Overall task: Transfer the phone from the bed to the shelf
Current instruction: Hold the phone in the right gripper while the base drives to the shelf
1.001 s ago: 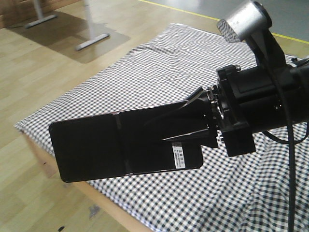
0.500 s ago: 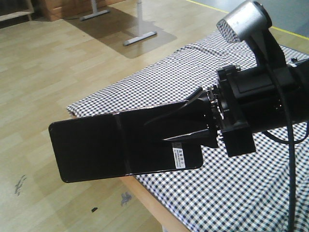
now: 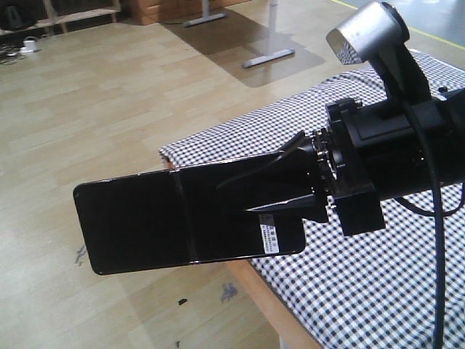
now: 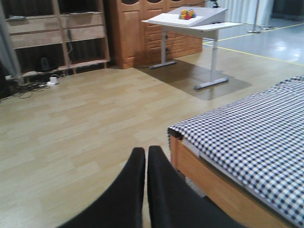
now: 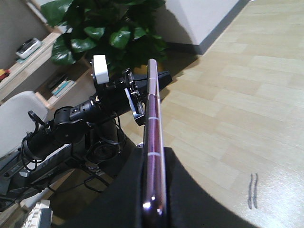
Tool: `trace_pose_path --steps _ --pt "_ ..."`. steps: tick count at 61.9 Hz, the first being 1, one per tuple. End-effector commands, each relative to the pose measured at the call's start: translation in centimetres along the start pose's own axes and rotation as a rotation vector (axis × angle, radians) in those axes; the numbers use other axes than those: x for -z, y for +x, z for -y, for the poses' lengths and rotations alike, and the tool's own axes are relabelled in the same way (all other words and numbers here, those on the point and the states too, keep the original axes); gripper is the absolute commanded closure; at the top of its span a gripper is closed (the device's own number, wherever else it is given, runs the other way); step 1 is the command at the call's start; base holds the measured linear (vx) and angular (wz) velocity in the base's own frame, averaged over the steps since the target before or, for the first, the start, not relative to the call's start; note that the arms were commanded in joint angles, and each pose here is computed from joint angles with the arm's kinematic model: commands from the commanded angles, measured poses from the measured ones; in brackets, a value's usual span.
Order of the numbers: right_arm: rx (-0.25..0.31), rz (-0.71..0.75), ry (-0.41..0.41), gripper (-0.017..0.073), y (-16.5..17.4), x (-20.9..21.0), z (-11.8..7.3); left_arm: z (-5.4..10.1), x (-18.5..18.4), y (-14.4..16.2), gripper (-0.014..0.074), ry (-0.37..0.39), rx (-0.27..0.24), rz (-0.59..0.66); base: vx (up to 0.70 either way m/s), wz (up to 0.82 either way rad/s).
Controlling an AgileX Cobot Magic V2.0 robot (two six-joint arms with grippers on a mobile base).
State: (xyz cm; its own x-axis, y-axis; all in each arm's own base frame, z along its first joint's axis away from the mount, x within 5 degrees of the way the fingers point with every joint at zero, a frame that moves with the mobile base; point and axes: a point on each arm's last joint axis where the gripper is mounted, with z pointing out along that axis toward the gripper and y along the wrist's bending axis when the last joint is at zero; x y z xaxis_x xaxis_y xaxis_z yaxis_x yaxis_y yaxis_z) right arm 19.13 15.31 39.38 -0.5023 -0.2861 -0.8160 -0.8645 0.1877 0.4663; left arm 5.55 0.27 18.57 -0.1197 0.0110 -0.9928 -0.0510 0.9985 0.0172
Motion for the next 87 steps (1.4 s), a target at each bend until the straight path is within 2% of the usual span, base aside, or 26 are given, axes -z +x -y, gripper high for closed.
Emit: trace_pose_path --steps 1,87 --pt "0.015 0.061 -0.097 0.0561 -1.06 0.69 -1.88 -0.03 0.02 -0.45 0.0592 -0.003 0.009 0.072 -0.02 0.34" --pt "0.015 0.061 -0.097 0.0561 -1.06 0.69 -1.88 -0.03 0.02 -0.45 0.0592 -0.003 0.009 0.072 0.05 0.27"
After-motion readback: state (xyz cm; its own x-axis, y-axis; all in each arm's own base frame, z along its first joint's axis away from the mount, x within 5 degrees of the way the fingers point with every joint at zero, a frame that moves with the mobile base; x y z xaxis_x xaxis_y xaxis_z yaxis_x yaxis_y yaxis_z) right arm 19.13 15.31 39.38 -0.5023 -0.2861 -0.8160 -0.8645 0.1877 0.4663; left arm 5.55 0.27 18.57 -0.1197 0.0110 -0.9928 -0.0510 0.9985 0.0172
